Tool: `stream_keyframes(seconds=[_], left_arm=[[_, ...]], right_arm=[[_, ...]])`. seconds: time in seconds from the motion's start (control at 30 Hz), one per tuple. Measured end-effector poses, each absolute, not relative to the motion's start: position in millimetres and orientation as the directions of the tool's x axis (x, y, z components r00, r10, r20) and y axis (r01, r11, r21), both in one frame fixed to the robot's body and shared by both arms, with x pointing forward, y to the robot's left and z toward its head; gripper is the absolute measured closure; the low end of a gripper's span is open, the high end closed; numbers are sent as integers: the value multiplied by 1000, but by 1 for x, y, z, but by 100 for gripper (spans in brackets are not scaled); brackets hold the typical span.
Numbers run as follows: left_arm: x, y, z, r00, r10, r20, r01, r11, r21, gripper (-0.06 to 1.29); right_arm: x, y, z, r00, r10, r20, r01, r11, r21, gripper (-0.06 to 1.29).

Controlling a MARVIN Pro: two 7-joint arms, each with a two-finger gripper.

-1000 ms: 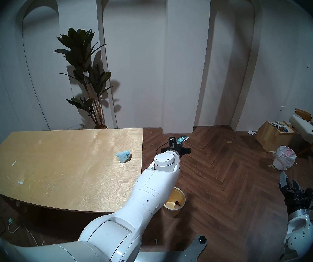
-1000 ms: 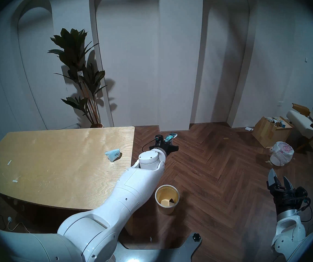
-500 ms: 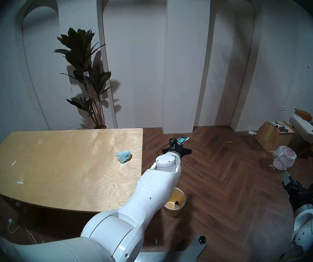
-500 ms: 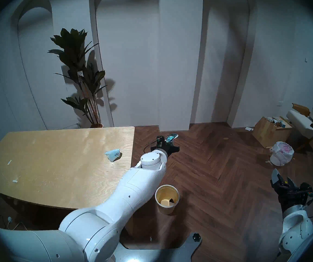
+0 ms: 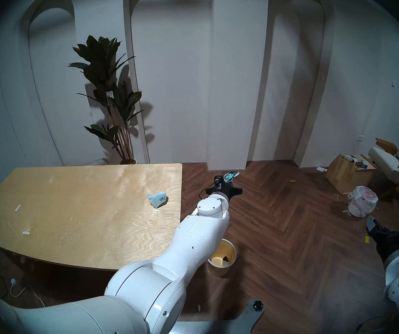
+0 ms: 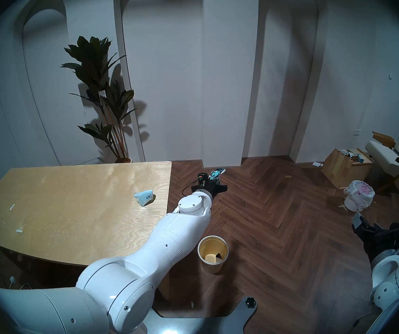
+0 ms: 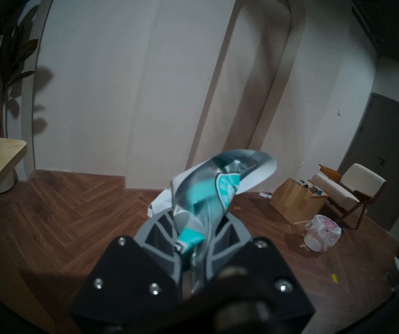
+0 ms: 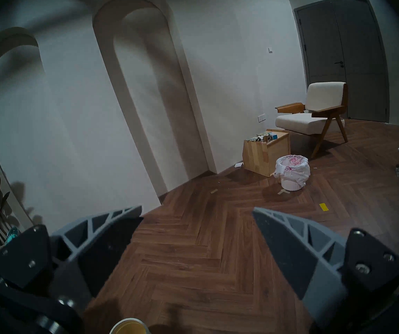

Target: Put the trash into the trash bin on the ground

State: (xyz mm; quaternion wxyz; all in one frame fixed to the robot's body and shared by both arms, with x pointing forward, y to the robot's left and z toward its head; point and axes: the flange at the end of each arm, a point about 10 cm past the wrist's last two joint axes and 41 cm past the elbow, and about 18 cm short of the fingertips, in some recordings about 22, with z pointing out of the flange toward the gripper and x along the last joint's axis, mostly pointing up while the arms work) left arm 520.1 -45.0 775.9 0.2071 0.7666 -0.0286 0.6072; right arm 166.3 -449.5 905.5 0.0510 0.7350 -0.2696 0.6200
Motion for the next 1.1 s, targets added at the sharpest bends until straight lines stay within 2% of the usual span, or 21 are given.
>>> stream_keyframes(seconds=[0.6,1.1], left_arm=[[519,-60,771,244,215,946,-318,-903,287,112],[518,-61,755,276,184,943,-307,-913,268,112]], right_arm=[[165,-461,897,167,-349,922,-483,-844,-232,0],[172,-458,900,151,-348,925,-442,-861,-252,0]])
